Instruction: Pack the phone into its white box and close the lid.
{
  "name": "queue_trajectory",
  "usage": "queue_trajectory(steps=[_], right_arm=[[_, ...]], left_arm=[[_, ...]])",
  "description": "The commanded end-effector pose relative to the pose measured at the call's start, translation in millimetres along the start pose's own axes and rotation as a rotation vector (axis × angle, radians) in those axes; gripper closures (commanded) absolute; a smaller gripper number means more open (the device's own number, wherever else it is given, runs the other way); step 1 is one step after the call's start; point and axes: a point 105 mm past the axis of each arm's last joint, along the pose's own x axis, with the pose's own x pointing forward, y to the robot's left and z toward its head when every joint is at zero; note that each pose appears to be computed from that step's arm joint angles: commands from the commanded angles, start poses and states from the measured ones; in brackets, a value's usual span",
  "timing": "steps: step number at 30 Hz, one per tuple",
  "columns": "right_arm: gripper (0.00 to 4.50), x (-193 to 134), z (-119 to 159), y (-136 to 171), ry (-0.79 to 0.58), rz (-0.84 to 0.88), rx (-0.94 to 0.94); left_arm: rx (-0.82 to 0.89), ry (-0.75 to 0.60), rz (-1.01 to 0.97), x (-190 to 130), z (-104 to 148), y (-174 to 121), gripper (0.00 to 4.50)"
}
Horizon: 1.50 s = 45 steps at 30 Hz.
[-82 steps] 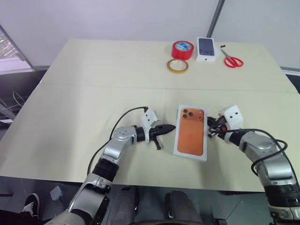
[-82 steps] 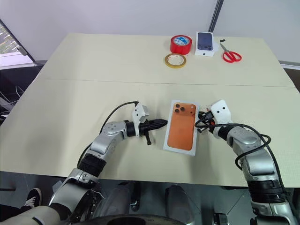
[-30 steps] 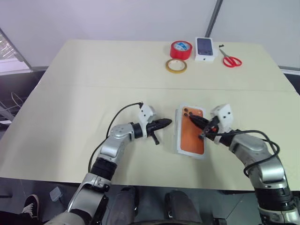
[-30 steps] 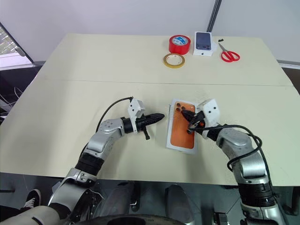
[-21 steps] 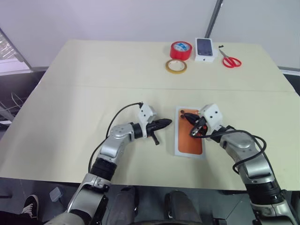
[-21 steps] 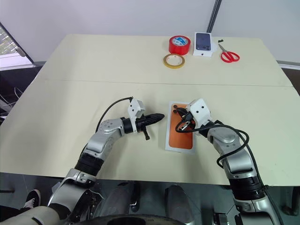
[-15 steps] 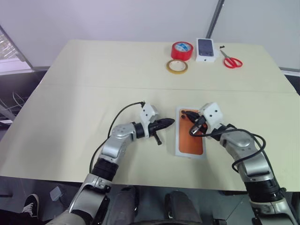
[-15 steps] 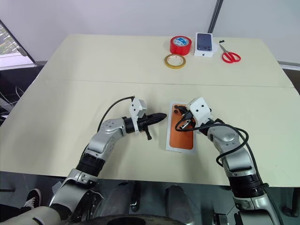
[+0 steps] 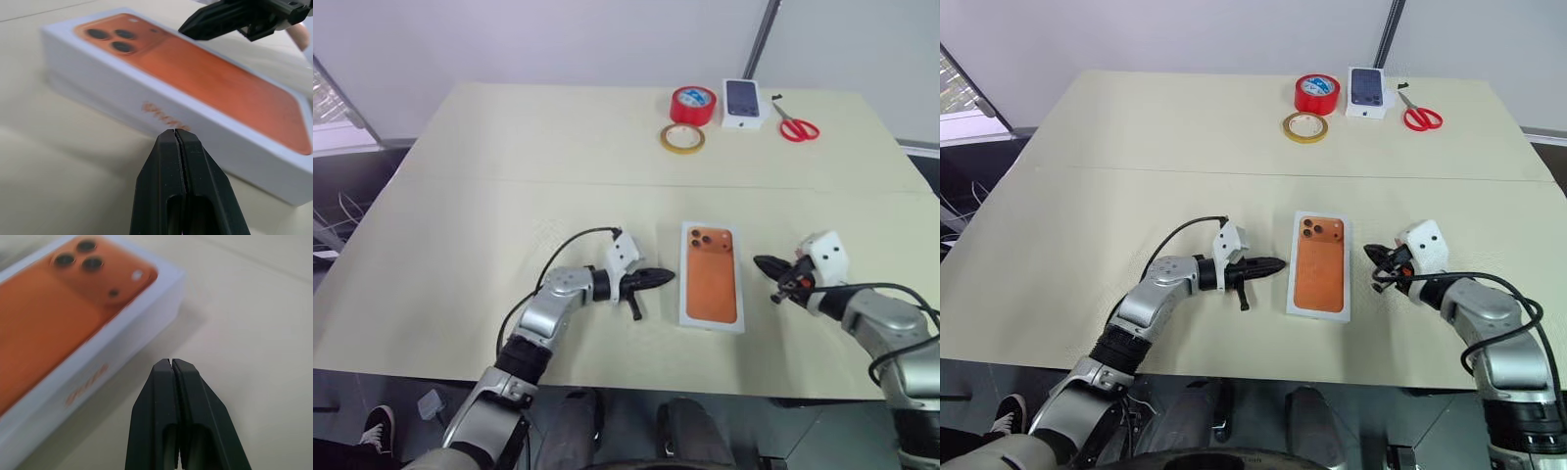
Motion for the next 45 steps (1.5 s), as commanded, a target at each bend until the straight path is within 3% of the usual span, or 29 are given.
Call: queue_trajectory(steps=[1,4,10,19,26,40,45], right_arm=[[4.43,-5,16,8,-0.041,0.049,-0.038],[4.43,2,27,26,-0.070,0.098,-0.032],[4.43,12,19,42,-0.031,0.131,-0.056],[4.43,11,32,14,-0.082,0.038,-0.018],[4.43,-4,20,-1,-0.034,0.004,-0.029],[4.43,3,16,18,-0.036,0.055,-0.026],[4.43,7,20,12,-0.041,0.040,-0.037]], left_arm=[[0.037,-0.033,-0.022,8,12,-2,4.50],[0.037,-0.037,-0.028,14,13,-3,4.50],[0.046,-0.052,-0.033,18,18,-4,4.50],[0.049,-0.065,-0.029,17,22,-4,4.50],[0.048,-0.070,-0.018,15,22,-3,4.50],[0.047,-0.085,-0.020,17,27,-3,4.50],[0.039,-0.128,-0.009,19,41,0,4.50]])
